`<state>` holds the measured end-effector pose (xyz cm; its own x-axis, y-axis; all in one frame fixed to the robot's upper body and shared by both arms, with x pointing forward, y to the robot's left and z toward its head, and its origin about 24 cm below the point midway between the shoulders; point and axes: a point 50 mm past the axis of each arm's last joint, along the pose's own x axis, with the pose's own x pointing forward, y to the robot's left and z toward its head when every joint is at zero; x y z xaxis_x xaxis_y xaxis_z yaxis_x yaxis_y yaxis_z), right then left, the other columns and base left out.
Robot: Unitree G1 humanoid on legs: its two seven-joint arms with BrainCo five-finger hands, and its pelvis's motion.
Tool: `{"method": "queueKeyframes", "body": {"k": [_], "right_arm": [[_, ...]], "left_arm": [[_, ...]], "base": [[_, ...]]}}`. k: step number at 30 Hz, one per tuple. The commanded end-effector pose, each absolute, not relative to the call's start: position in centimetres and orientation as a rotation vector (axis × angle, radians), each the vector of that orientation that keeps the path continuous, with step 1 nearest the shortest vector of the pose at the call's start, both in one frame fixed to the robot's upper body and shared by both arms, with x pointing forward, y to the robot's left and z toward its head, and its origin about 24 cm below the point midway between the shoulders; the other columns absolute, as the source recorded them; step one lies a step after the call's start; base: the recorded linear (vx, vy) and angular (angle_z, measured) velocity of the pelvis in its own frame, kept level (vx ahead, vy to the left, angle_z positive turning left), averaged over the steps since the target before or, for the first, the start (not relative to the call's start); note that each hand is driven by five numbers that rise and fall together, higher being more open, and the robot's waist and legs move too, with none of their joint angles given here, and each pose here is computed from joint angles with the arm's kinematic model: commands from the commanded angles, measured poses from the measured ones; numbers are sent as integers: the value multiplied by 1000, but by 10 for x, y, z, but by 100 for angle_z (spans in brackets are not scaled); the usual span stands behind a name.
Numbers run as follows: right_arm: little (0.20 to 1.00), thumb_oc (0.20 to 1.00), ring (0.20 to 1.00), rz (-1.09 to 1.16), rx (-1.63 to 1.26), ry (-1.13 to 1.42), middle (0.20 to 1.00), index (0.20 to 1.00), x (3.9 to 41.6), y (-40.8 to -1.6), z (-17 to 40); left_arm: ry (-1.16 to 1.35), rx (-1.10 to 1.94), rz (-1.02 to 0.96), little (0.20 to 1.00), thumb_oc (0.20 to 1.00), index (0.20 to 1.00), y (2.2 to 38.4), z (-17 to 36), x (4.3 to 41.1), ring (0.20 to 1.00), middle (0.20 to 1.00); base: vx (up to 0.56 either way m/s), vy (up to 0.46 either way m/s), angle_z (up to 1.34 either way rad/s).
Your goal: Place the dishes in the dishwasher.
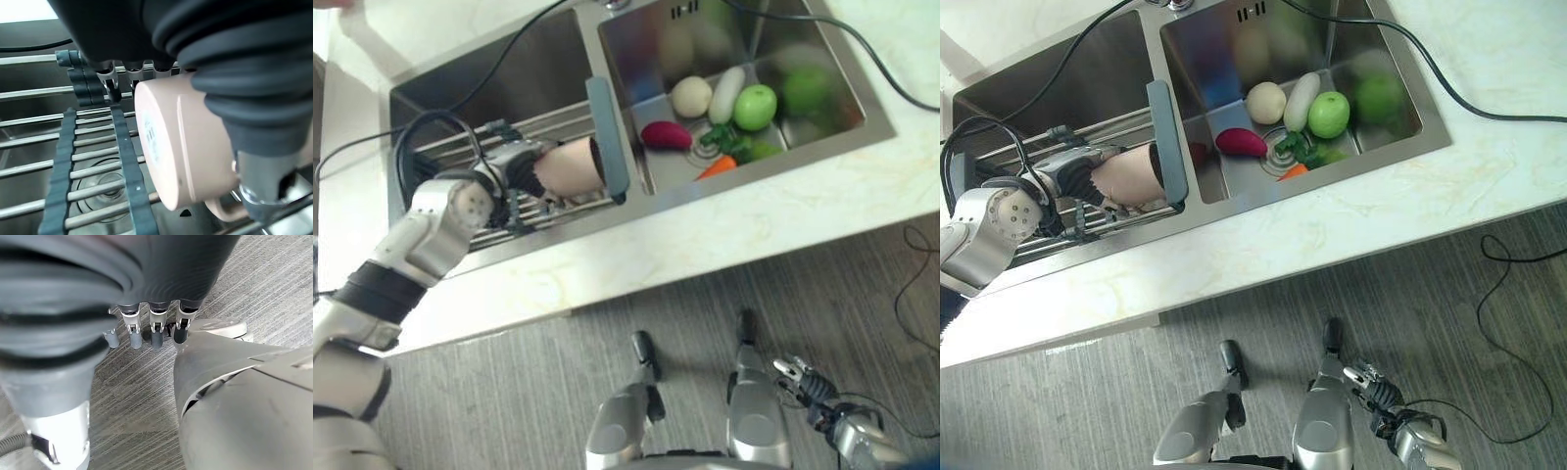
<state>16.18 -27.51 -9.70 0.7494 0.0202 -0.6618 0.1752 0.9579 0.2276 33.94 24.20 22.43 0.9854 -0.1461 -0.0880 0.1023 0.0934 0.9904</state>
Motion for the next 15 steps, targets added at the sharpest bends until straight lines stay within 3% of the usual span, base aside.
{"method": "queueKeyframes", "body": {"k": [1, 2, 15], "right_arm": [[1000, 1000, 1000, -78, 325, 677, 1000, 1000, 165, -271, -94], [1000, 1000, 1000, -77, 324, 674, 1000, 1000, 167, -270, -94], [1000, 1000, 1000, -93, 366, 673, 1000, 1000, 165, -269, -96]], "left_arm": [[45, 1496, -115, 614, 614, 614, 259, 228, 345, 614, 614], [58, 1521, -126, 200, 200, 200, 258, 225, 347, 200, 200], [-4, 1512, -95, 200, 200, 200, 258, 222, 349, 200, 200]], "base": [[0, 0, 0], [0, 0, 0], [-4, -5, -1]]}}
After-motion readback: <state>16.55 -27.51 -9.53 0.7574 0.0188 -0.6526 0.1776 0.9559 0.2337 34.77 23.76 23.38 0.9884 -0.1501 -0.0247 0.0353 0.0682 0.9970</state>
